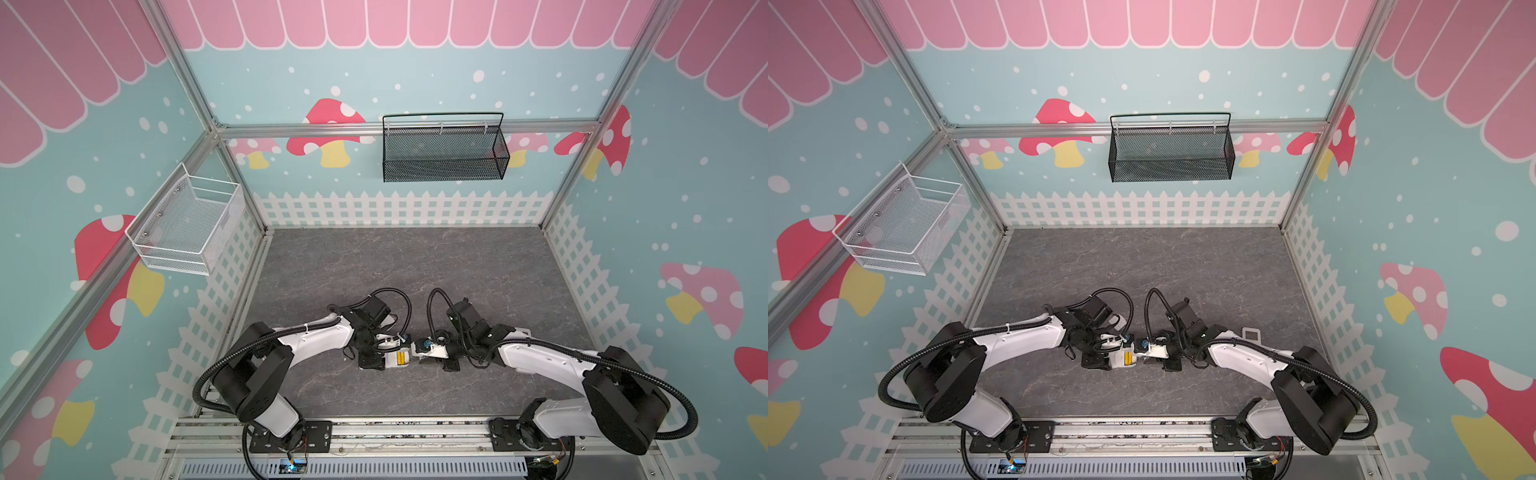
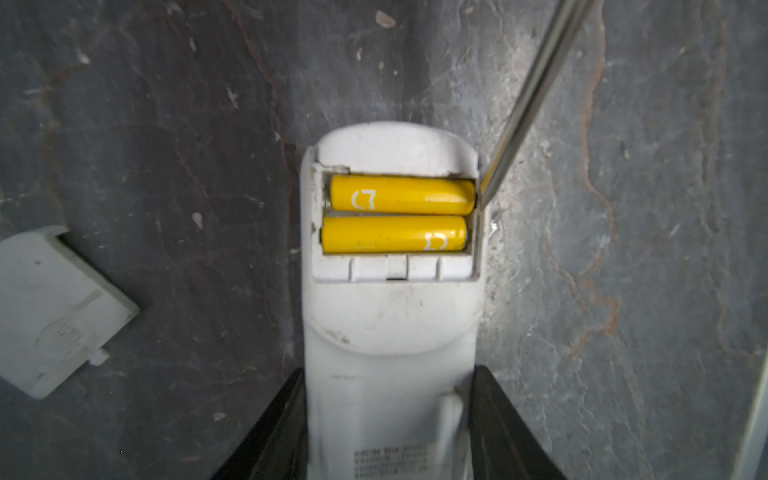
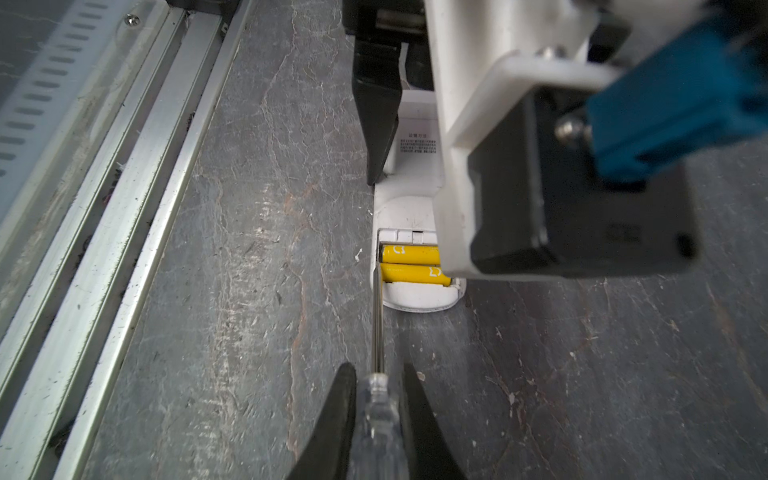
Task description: Unload the batteries from the remote control
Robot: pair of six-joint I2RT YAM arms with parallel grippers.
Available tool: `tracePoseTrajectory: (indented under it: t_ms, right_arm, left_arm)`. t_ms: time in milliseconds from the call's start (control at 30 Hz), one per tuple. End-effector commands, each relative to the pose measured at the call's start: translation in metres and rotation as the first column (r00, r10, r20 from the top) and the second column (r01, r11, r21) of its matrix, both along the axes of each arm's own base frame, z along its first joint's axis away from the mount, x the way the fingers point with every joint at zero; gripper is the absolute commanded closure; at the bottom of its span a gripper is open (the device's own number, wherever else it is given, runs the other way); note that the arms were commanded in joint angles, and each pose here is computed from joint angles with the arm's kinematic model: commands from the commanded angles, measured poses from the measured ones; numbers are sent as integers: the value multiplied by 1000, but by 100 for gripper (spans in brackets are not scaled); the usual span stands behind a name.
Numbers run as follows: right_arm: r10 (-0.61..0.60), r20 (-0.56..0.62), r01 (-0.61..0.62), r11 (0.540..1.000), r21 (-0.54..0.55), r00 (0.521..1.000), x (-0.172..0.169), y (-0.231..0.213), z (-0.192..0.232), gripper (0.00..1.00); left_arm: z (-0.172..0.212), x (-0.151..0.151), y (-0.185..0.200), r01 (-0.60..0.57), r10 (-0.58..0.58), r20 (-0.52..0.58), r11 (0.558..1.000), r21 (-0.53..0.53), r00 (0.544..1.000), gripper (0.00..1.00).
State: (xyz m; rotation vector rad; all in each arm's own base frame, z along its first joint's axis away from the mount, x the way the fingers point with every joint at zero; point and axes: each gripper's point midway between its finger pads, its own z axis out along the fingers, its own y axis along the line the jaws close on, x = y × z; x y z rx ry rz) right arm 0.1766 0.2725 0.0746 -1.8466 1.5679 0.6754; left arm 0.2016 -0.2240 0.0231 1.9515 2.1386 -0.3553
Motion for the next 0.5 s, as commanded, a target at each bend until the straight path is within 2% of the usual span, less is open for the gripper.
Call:
tracePoseTrajectory:
  t_ms: [0, 200, 467]
  right_arm:
    - [40, -18, -40, 999, -17, 999, -9, 1, -8, 100]
    - [68, -17, -68, 997, -34, 998, -12, 0, -11, 100]
    - [84, 105, -64, 982, -178, 991, -3, -14, -28, 100]
  left_arm:
    - [-6, -15, 6, 33, -32, -67, 999, 25, 997, 94]
    - [-6, -15, 6, 34, -33, -62, 999, 24, 998, 94]
    - [-6, -16, 6, 35, -34, -64, 999, 20, 997, 94]
